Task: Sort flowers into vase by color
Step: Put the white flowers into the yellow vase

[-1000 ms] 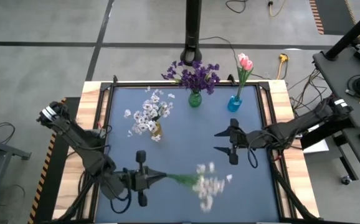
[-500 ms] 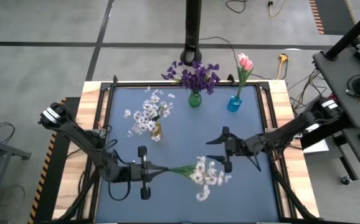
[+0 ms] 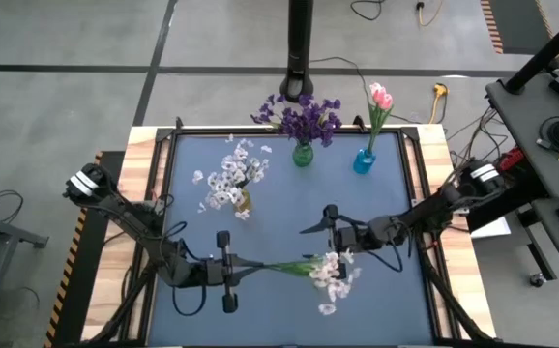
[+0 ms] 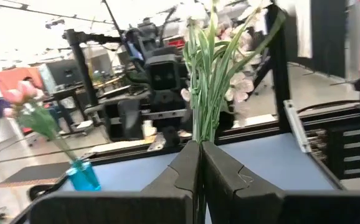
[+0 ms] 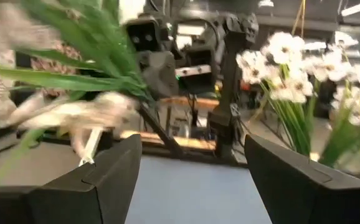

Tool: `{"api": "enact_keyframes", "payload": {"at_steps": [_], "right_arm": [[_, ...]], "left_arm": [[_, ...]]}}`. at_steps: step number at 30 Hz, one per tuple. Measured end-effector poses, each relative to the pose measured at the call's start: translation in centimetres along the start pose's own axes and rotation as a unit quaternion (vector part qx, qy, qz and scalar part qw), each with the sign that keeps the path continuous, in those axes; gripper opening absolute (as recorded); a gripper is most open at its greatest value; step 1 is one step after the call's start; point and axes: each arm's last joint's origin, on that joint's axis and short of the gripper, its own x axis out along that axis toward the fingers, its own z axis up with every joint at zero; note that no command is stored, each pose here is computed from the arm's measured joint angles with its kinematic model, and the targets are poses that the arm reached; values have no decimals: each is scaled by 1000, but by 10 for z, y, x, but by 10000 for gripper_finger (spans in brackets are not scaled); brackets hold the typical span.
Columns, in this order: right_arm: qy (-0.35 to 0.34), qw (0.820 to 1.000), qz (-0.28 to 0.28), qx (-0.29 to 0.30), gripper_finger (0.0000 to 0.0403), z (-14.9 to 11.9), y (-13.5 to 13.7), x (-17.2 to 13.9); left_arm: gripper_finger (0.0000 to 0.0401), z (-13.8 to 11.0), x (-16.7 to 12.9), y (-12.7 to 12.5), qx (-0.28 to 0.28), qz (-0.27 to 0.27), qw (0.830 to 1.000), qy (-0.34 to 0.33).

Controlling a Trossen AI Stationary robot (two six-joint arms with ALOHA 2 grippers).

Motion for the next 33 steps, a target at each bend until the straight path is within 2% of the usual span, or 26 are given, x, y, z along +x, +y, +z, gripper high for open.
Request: {"api": "enact_keyframes", "payload": {"at_steps": [4, 9, 15, 22, 28, 33], "right_arm": [[-25, 1000, 5, 1, 279, -13, 4, 5], [-38, 999, 2, -2, 271, -23, 10, 21], [-60, 998, -3, -26, 263, -16, 15, 42], [-74, 996, -6, -41, 258, -8, 15, 48], [-89, 995, 15, -36, 255, -4, 17, 54], [-89, 995, 11, -41, 245, -3, 17, 55]], "left_arm": [[0, 0, 1, 2, 0, 27, 1000, 7], [0, -2, 3, 2, -1, 31, 999, 8], [0, -5, 5, 2, 0, 35, 999, 12], [0, -10, 7, 0, 1, 36, 999, 18], [0, -18, 19, 9, -20, 96, 995, 22], [0, -24, 26, 7, -7, 94, 995, 13]]}}
